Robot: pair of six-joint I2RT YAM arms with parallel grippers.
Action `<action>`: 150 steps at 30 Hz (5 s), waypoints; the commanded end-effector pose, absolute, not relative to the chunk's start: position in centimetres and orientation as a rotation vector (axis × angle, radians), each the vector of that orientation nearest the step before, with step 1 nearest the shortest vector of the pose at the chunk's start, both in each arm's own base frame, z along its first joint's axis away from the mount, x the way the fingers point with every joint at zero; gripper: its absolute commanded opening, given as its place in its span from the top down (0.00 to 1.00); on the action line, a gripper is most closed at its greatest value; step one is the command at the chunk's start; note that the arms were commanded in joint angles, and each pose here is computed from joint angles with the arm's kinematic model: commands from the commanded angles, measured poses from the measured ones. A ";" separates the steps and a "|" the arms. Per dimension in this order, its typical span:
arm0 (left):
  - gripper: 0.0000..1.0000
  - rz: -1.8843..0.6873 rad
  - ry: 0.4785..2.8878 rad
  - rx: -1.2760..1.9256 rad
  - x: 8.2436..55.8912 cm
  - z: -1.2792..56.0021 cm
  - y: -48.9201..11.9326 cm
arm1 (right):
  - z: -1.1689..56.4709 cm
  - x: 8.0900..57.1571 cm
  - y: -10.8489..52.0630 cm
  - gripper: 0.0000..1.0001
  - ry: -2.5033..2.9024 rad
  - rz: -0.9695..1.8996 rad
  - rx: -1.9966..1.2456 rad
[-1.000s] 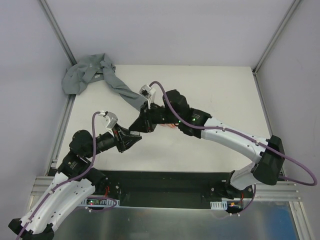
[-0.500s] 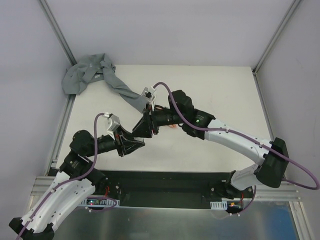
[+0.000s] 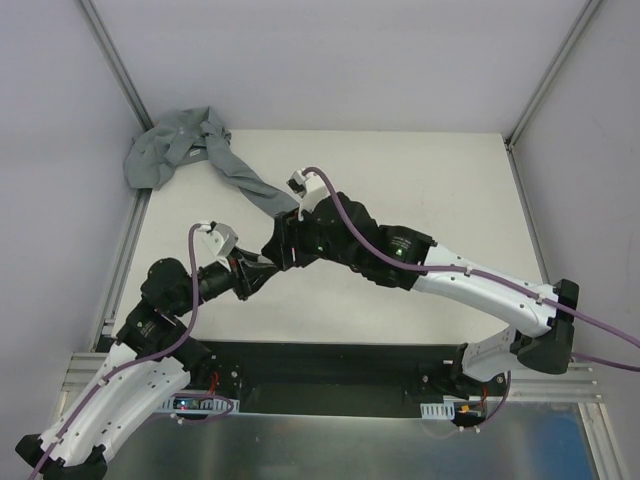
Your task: Paint the nails
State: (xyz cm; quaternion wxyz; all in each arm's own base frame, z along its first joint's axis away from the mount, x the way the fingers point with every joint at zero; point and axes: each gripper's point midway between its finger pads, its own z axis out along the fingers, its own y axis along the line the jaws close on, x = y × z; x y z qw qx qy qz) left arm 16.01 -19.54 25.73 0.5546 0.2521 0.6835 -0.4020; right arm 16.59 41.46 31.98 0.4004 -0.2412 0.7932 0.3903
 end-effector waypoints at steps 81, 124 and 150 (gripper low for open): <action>1.00 -1.355 1.314 1.021 7.2 30.6 -22.3 | 35.9 4.7 40.0 1.00 1.448 1.630 -1.436; 1.00 -1.375 1.189 1.183 4.0 31.9 -21.5 | 35.2 6.1 39.3 1.00 1.430 1.582 -1.450; 1.00 -0.990 1.475 0.710 13.7 30.8 -19.8 | 35.6 15.7 40.7 0.39 1.854 0.888 -0.679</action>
